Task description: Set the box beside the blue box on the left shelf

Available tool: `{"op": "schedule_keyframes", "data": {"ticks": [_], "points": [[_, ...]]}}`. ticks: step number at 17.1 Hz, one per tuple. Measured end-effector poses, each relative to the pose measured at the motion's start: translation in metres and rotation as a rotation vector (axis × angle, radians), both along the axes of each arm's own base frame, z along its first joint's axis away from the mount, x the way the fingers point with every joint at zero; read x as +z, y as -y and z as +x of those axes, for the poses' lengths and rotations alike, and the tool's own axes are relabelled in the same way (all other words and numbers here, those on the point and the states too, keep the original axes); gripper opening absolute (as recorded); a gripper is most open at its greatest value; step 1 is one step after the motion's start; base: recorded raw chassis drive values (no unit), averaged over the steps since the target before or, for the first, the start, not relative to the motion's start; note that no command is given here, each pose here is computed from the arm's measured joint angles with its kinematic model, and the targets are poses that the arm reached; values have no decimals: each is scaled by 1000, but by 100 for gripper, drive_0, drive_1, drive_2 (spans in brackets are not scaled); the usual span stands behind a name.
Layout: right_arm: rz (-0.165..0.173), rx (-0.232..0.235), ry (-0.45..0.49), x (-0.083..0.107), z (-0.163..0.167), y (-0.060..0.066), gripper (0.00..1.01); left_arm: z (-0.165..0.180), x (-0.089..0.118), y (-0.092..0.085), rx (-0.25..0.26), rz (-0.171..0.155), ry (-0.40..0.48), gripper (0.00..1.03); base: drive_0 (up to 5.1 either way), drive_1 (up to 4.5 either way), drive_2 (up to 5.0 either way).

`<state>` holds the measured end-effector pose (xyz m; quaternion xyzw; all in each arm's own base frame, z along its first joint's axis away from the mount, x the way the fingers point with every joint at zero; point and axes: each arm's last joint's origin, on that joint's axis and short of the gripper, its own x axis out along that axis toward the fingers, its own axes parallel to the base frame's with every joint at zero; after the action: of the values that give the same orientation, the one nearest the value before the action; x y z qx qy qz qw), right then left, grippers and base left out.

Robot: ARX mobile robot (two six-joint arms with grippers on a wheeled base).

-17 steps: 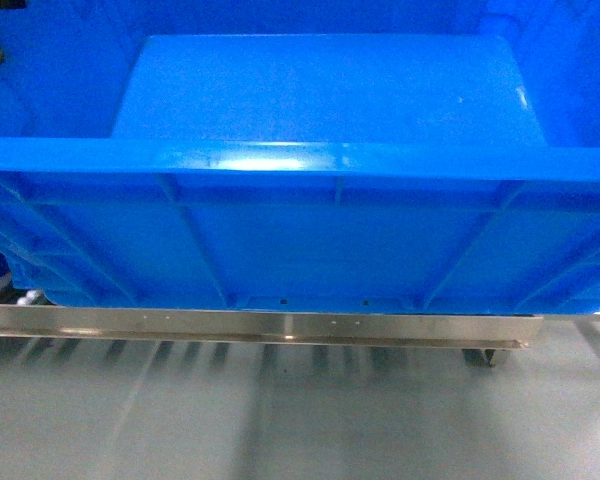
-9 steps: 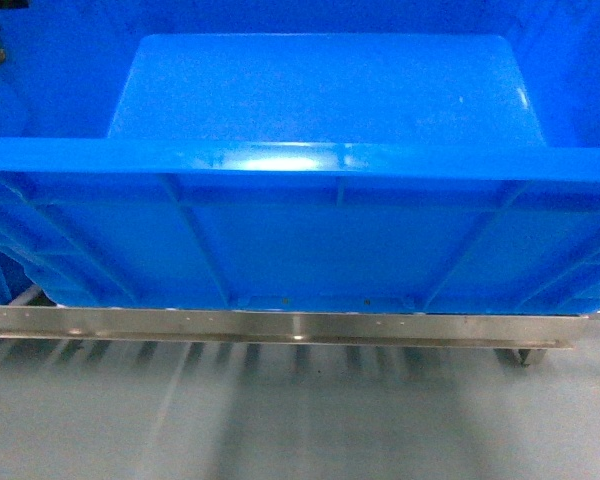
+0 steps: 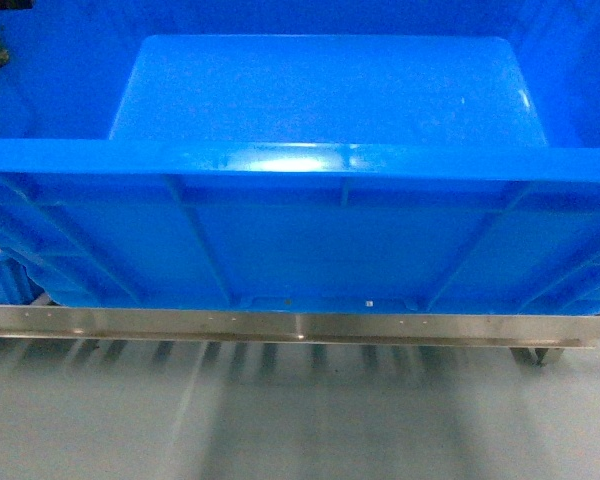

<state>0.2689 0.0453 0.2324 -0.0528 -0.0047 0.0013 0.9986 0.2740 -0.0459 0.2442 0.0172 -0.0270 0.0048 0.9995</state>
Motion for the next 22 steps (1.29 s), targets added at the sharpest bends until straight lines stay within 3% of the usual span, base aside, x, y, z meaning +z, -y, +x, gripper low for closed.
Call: {"op": "schedule_keyframes", "data": {"ticks": [22], "points": [[-15, -3, 3, 0, 0, 1, 17, 0, 0, 0, 0, -3, -1, 10, 0, 0, 0]]}}
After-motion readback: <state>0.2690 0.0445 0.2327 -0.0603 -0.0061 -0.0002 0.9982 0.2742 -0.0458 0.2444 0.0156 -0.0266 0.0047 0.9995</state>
